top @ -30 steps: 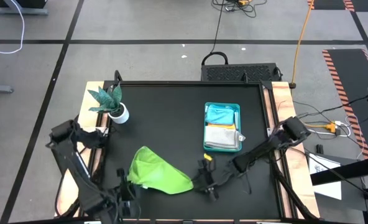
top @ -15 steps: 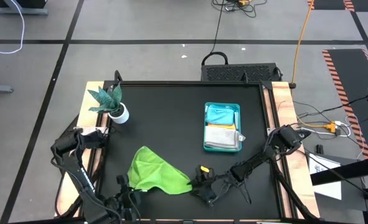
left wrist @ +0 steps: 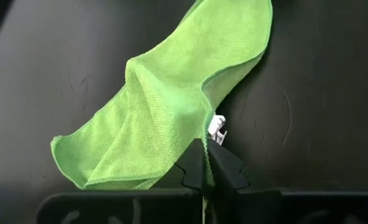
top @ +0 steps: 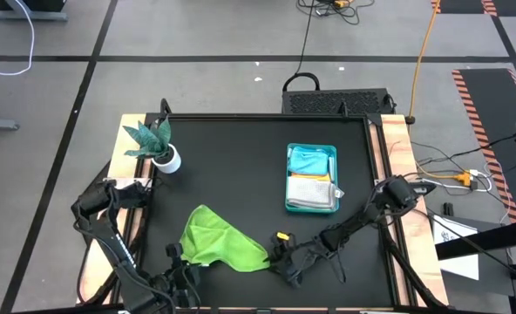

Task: Fold microfiber towels
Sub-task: Fold the light green microfiber cloth

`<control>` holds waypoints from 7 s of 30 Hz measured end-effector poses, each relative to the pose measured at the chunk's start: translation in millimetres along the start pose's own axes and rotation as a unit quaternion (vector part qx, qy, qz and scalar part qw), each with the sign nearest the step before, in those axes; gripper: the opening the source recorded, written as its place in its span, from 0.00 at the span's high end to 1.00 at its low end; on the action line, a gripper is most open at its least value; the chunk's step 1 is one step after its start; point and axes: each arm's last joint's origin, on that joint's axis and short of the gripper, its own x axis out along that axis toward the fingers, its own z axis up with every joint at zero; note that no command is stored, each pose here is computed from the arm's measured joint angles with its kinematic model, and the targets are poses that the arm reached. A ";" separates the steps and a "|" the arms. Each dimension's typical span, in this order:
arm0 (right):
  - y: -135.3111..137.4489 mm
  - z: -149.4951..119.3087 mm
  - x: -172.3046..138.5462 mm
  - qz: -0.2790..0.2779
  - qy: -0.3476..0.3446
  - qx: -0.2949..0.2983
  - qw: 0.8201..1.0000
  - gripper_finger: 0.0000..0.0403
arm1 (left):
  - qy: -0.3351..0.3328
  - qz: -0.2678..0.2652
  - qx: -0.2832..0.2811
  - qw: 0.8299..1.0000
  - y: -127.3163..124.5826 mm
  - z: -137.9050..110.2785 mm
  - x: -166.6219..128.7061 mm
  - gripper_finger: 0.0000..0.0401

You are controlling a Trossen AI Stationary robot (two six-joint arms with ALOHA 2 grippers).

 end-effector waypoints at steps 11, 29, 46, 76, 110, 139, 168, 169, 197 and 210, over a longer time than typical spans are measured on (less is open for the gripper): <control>2.7 7.9 0.1 -0.051 -0.038 -0.037 0.997 0.98 | 0.000 -0.002 -0.001 1.000 -0.1 1.9 -0.6 0.99; -29.7 165.8 -191.6 -0.077 -0.371 0.090 0.921 1.00 | -0.309 -0.056 -0.003 0.949 54.6 105.8 -161.3 0.99; -124.8 36.7 -146.4 -0.370 -0.106 0.179 0.905 1.00 | -0.138 0.250 -0.039 0.958 127.7 67.1 28.5 0.99; -162.9 -20.7 -98.9 -0.373 -0.072 0.131 0.916 1.00 | -0.194 0.204 -0.110 0.953 177.5 -29.5 97.3 0.99; -177.5 -37.3 -98.6 -0.413 0.027 0.132 0.901 1.00 | -0.276 0.221 -0.200 0.914 184.0 -28.5 100.3 0.98; -188.8 -29.1 -105.0 -0.479 0.030 0.143 0.866 0.67 | -0.170 0.205 -0.328 0.906 243.6 -13.2 165.6 0.41; -27.0 7.1 -85.1 -0.079 -0.015 0.200 0.976 0.75 | -0.023 -0.118 -0.194 0.974 117.2 -16.7 120.6 0.92; -25.5 6.7 -79.1 -0.079 -0.015 0.192 0.978 0.75 | -0.048 -0.110 -0.201 0.972 118.7 -15.0 114.8 0.93; -75.8 0.9 29.9 -0.149 0.146 -0.247 0.946 0.53 | -0.106 -0.043 -0.182 0.977 114.6 4.9 202.8 0.99; -86.6 -4.0 31.1 -0.182 0.124 -0.100 0.970 0.63 | -0.104 -0.046 -0.180 0.977 111.6 2.3 201.6 0.96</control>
